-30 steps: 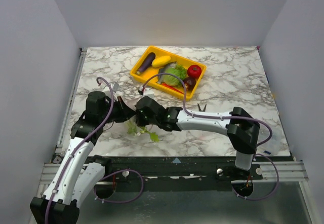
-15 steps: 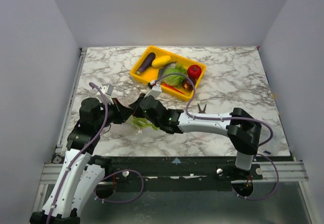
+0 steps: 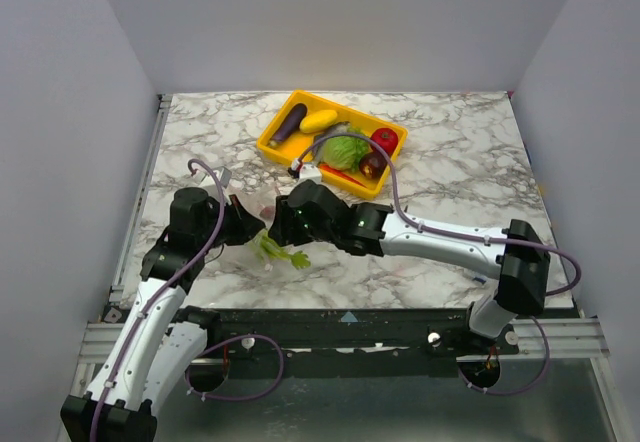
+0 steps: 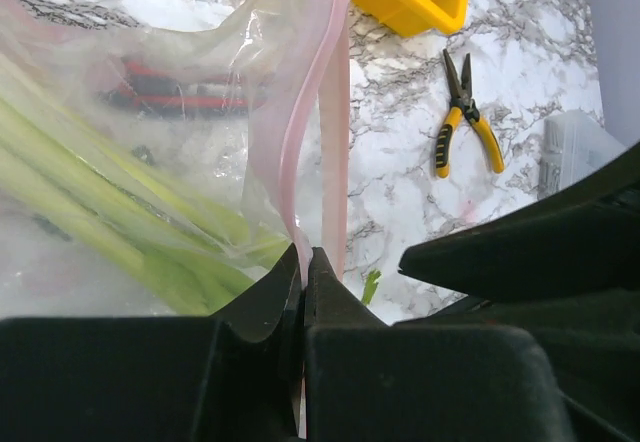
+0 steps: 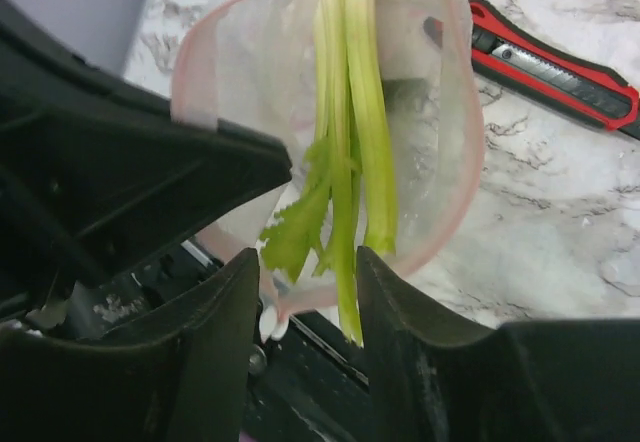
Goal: Place the food in the zip-top bag and seal the zipper
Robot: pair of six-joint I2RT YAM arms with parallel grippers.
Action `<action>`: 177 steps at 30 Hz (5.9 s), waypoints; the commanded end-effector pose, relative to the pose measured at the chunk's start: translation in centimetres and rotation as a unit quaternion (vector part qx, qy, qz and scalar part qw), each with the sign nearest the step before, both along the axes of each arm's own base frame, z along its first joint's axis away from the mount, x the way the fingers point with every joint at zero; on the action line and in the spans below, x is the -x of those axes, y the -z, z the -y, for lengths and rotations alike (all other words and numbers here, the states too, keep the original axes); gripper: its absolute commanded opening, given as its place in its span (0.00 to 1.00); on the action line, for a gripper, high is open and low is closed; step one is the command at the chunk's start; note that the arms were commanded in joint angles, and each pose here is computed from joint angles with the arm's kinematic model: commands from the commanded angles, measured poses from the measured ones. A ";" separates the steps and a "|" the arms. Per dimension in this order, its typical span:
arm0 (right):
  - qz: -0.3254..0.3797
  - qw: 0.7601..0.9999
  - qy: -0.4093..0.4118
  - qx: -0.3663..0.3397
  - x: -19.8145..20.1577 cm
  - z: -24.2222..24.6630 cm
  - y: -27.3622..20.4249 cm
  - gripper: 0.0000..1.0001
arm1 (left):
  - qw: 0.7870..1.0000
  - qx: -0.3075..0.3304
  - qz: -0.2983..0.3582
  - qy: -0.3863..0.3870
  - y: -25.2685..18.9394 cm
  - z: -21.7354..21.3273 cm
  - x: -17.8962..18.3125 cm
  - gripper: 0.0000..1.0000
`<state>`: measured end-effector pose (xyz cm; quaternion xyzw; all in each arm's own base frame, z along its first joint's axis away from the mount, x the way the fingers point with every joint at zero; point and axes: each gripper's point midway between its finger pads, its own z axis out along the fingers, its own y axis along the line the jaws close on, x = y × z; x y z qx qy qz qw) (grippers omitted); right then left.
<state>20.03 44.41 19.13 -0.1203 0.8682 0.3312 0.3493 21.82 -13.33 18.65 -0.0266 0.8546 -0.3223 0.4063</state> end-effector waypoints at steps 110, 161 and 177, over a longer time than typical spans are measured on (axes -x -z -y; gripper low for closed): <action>0.108 0.987 -0.008 -0.117 -1.8 -4.0 -4.7 0.37 | 0.996 0.047 0.026 0.069 -1.6 1.7 3.2 0.00; -0.163 0.986 0.016 -0.034 5.9 1.1 4.6 0.46 | 0.998 0.019 0.054 0.035 -2.8 0.3 2.8 0.00; -0.126 0.992 0.019 -0.012 4.7 1.1 3.9 0.45 | 0.998 0.019 0.053 0.037 -2.6 0.3 3.1 0.00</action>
